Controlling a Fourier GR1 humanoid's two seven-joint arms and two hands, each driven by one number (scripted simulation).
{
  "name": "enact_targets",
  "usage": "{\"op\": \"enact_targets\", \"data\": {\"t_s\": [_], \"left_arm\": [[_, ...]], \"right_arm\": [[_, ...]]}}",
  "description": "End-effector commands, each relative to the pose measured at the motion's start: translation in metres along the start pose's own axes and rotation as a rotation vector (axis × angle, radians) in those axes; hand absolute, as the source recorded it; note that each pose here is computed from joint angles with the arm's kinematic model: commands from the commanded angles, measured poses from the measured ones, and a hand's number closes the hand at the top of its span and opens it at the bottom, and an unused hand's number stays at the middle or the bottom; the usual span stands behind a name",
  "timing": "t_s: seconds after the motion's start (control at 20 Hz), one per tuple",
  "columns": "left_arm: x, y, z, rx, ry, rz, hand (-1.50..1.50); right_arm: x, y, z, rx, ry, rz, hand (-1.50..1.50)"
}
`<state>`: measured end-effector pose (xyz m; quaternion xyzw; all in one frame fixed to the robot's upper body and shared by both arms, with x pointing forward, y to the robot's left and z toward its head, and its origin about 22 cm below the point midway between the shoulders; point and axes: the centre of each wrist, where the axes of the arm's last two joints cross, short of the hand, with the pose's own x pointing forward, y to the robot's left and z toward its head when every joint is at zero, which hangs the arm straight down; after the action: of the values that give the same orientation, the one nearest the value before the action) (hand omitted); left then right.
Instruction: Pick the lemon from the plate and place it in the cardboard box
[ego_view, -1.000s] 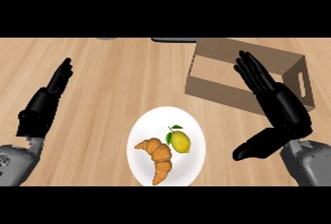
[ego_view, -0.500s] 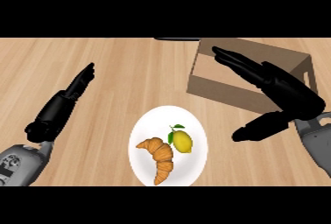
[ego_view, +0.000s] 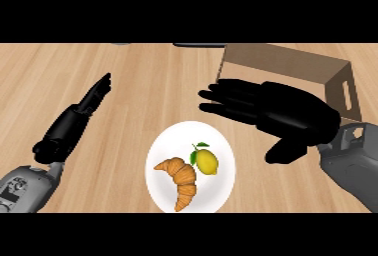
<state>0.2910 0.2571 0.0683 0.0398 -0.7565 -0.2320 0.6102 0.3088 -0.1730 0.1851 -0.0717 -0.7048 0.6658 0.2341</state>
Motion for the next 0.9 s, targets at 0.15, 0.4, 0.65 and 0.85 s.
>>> {"op": "enact_targets", "data": {"t_s": [0.15,0.4,0.65,0.85], "left_arm": [[-0.001,-0.002,-0.003,0.015,0.002,0.006,0.0],[-0.022,0.007,0.01,0.011,0.006,-0.004,0.0],[-0.004,0.013,0.015,0.017,-0.007,-0.009,0.0],[-0.013,0.015,-0.004,0.008,-0.004,0.012,0.0]], "right_arm": [[0.057,0.024,-0.034,0.268,0.036,0.191,-1.5],[0.105,0.027,-0.056,0.311,0.121,0.322,-1.5],[0.117,0.053,-0.069,0.393,0.214,0.311,-1.5],[0.124,0.079,-0.067,0.438,0.238,0.301,-1.5]]}}
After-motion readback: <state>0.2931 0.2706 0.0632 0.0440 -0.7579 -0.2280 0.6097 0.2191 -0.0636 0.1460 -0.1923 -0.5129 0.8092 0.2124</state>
